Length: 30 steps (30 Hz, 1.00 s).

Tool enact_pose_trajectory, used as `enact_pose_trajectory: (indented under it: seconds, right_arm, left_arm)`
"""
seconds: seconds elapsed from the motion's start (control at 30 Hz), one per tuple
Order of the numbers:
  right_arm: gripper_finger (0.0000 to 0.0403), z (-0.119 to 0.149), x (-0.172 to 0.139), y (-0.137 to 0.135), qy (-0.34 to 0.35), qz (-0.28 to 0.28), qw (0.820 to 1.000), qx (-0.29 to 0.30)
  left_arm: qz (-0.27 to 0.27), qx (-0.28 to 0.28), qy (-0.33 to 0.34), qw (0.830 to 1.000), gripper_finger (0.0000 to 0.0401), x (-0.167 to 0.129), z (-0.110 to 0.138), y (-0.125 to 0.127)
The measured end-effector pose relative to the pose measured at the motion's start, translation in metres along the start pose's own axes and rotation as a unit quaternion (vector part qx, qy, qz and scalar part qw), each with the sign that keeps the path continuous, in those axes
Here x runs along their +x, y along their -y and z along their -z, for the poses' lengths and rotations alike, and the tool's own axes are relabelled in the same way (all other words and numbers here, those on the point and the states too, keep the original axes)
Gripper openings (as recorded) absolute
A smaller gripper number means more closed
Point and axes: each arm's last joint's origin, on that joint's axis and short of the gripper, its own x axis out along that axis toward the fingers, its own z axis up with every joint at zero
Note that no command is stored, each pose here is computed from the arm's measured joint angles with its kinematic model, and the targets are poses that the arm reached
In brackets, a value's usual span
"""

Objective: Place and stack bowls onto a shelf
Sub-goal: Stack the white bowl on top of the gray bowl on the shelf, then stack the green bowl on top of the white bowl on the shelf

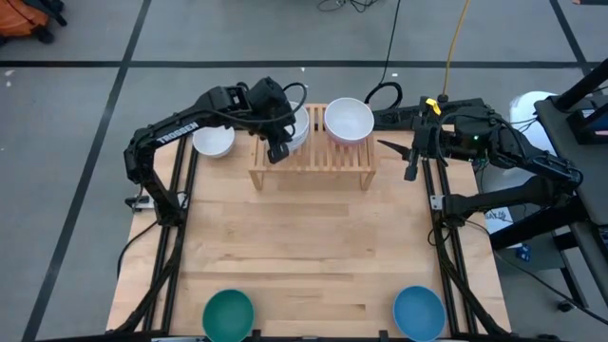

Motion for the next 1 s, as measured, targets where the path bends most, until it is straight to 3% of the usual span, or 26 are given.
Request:
enact_pose_trajectory:
  seconds: [0.3, 0.57, 1.0]
  right_arm:
    - [0.0132, 0.000, 0.000, 0.000, 0.000, 0.000, 1.000, 0.000]
    - [0.0132, 0.000, 0.000, 0.000, 0.000, 0.000, 1.000, 0.000]
    - [0.0132, 0.005, -0.010, 0.000, -0.013, -0.007, 1.000, -0.007]
  left_arm:
    - [-0.001, -0.026, 0.012, 1.000, 0.0043, 0.000, -0.002, 0.000]
    - [-0.002, -0.011, 0.022, 1.000, 0.0045, -0.003, -0.005, 0.000]
    - [-0.009, 0.033, 0.111, 0.993, 0.0046, -0.054, -0.023, 0.012]
